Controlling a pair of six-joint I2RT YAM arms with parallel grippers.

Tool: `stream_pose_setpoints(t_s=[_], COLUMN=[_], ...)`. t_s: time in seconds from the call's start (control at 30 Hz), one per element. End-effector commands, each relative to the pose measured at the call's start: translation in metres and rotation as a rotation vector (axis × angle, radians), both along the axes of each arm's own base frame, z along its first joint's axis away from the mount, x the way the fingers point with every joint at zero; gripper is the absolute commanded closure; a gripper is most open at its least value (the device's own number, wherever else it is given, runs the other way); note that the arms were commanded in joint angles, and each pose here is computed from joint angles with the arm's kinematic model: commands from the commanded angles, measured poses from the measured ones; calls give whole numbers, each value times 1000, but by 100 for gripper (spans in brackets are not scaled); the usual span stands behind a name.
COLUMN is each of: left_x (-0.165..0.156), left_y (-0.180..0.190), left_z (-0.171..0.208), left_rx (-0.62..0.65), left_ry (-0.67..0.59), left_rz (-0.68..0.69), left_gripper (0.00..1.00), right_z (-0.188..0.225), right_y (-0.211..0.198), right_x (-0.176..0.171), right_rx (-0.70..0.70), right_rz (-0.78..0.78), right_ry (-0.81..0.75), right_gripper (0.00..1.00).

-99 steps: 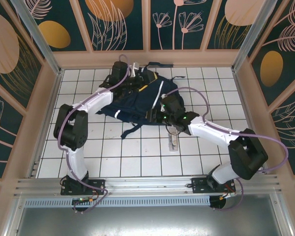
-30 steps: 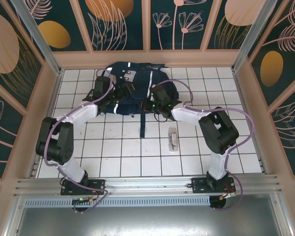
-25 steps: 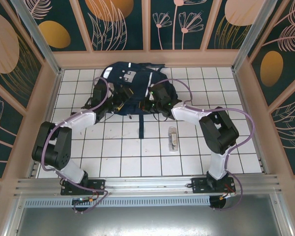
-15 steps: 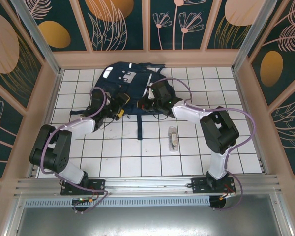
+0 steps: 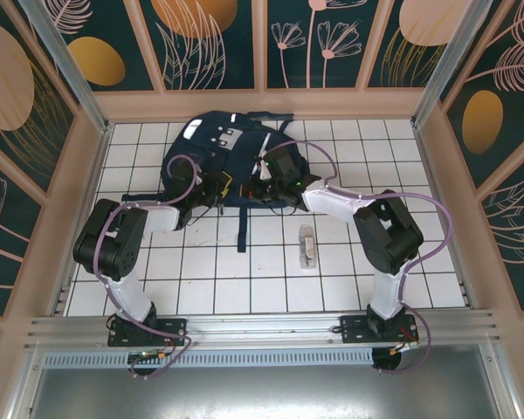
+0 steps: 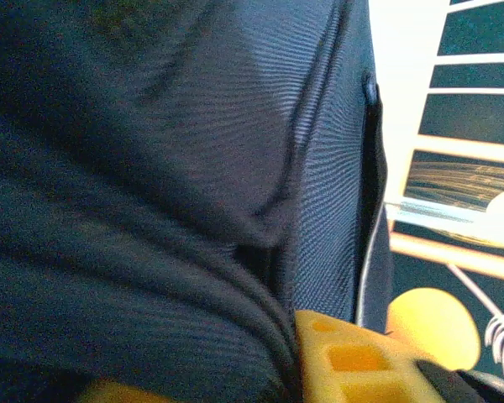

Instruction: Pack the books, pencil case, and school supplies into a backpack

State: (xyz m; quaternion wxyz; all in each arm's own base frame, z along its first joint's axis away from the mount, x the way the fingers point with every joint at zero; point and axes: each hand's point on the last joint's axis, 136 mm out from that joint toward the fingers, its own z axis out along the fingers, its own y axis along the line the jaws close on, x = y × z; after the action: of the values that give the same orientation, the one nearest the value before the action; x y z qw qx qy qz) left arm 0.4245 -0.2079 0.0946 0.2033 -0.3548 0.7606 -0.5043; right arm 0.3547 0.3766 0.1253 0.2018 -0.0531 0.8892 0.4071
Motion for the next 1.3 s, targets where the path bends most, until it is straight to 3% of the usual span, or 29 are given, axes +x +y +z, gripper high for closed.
stream_pose_setpoints(t_s=[0.0,0.23,0.3,0.37,0.4,0.57,1.03,1.13,1.27], left_x=[12,11,10,10,9,4,-19,-23,-23], left_y=[-6,-10,-10,-11,-13,-26,-48,-51,-50], left_z=[13,37,41,46,48,51,58,69,64], left_rx=[-35,-98,-104,-107,-107,-153,-192,-204,-180], left_ry=[-73,-109,-113,-121,-126,-115,-89,-107,-100], left_rz=[7,14,22,28,26,1,-42,-53,-53], left_gripper=[100,100,100,100,100,100,98,98,95], right_z=[37,8,3,5,7,0,-32,-33,-27], right_y=[14,-1,-3,-4,-4,-2,-41,-45,-43], right_x=[-8,3,6,9,11,20,51,58,56], right_rx=[68,-39,-62,-66,-64,-113,-533,-553,-514], right_rz=[64,-4,-28,-47,-57,-106,-430,-487,-468], right_ry=[-92,-101,-108,-130,-142,-189,-354,-365,-358], right_gripper=[100,100,87,63,57,50,52,75,96])
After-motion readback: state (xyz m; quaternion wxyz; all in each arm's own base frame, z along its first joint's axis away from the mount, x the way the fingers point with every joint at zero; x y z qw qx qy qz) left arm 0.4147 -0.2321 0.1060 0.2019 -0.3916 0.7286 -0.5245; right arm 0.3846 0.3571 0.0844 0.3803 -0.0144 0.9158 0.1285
